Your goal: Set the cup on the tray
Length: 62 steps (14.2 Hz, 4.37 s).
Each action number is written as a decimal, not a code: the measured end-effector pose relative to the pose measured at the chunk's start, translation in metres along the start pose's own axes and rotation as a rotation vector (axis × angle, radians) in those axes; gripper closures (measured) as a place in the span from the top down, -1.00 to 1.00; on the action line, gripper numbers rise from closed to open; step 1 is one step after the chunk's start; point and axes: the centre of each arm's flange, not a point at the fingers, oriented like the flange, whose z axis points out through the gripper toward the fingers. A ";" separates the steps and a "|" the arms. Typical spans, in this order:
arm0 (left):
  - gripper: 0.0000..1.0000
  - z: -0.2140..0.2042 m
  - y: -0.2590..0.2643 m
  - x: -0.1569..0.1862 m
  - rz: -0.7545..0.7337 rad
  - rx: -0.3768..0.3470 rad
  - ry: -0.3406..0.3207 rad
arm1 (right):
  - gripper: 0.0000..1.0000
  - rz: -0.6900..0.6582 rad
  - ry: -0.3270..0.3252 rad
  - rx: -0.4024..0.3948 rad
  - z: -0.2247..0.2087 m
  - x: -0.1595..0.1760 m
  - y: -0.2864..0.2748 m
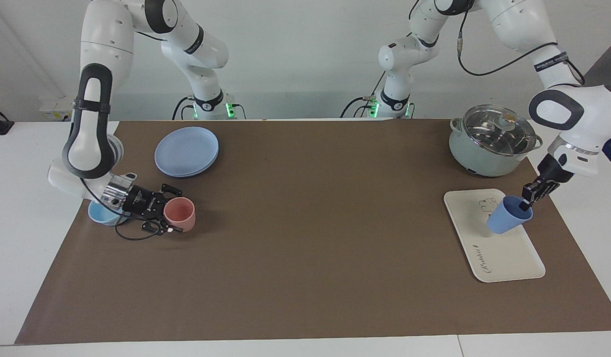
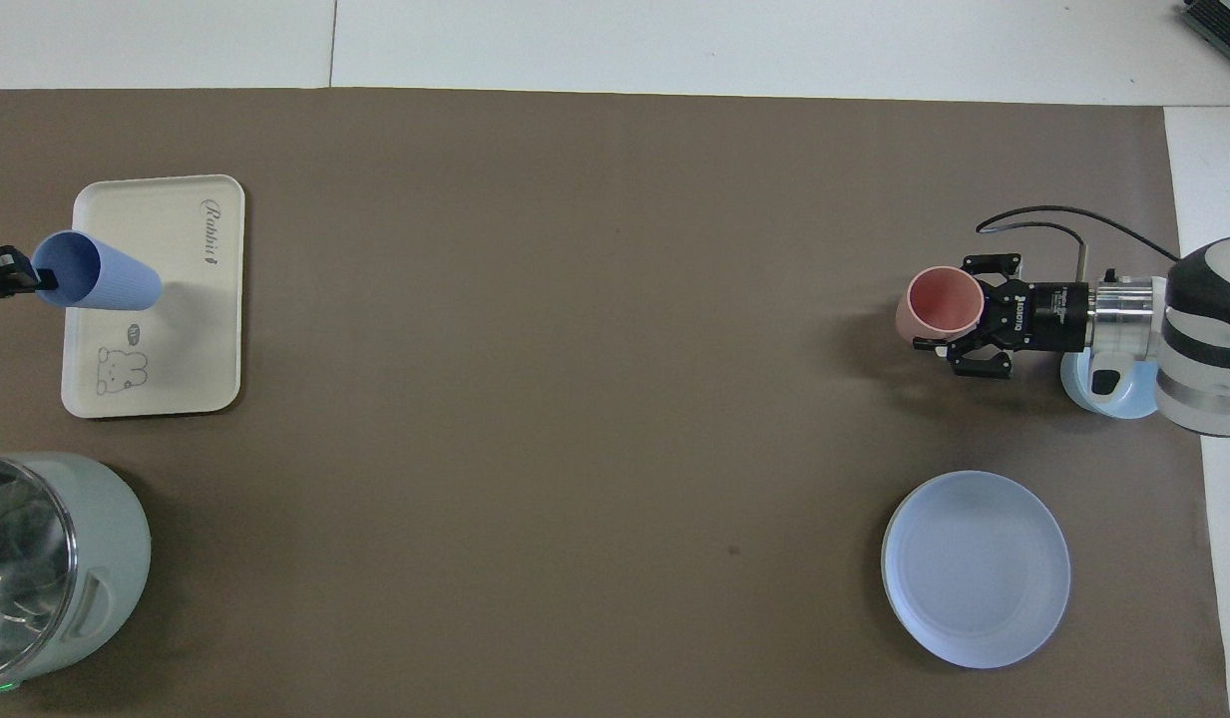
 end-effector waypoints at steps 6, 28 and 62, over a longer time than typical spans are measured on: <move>-0.65 0.025 0.020 -0.016 0.037 -0.017 -0.009 | 0.59 -0.096 -0.013 0.010 -0.002 0.015 0.000; 1.00 -0.211 0.244 -0.084 0.518 0.165 -0.233 | 0.98 -0.527 0.395 0.053 -0.043 0.018 -0.012; 1.00 -0.200 0.248 -0.093 0.404 0.212 -0.291 | 1.00 -1.544 0.851 -0.737 -0.075 -0.345 0.115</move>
